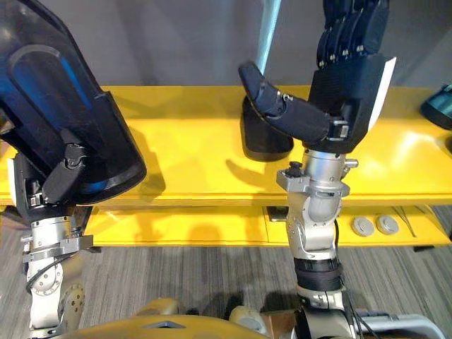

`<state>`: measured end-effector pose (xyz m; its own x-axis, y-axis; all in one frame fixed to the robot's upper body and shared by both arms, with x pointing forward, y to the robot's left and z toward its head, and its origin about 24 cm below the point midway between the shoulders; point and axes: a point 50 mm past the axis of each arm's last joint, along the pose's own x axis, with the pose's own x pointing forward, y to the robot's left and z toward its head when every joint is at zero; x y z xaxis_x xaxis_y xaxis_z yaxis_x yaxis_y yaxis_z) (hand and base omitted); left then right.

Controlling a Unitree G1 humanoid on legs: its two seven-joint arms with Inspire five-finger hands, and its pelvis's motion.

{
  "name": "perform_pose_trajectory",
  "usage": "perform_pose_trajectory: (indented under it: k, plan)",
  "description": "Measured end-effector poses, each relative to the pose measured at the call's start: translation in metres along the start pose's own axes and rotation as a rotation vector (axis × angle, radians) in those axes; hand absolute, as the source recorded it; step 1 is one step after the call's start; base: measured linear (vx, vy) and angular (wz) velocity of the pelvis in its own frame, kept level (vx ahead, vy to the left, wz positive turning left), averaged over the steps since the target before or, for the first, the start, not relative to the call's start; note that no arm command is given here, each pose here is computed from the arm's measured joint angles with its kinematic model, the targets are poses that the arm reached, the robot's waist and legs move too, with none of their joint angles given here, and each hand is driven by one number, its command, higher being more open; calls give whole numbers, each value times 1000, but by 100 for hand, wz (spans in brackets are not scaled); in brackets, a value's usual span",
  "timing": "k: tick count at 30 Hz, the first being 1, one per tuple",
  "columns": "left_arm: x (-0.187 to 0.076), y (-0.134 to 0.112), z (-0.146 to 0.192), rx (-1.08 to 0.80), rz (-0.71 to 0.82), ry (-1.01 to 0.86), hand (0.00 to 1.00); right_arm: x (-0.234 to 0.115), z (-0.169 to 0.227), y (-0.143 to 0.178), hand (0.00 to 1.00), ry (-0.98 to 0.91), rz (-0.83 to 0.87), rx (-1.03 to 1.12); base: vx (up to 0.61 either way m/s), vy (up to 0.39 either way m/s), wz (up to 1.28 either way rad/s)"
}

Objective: Walk over and take three plastic housings, then place them on the shelf

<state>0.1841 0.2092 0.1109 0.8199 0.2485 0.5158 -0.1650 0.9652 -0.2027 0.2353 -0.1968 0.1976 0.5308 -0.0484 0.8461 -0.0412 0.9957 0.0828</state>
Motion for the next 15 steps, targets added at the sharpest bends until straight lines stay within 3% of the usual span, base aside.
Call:
perform_pose_trajectory:
  k: [5,10,15]
  plan:
    - [3,-10,-1,-30,-64,-14,0,-24,-5,-18,100,98,-104,-11,70,184,45]
    - [5,-11,-1,-9,-126,3,0,-42,-12,-15,100,177,-135,19,34,252,9]
    - [6,-11,-2,-13,-210,45,0,-67,-18,-14,100,275,-223,70,10,28,-1]
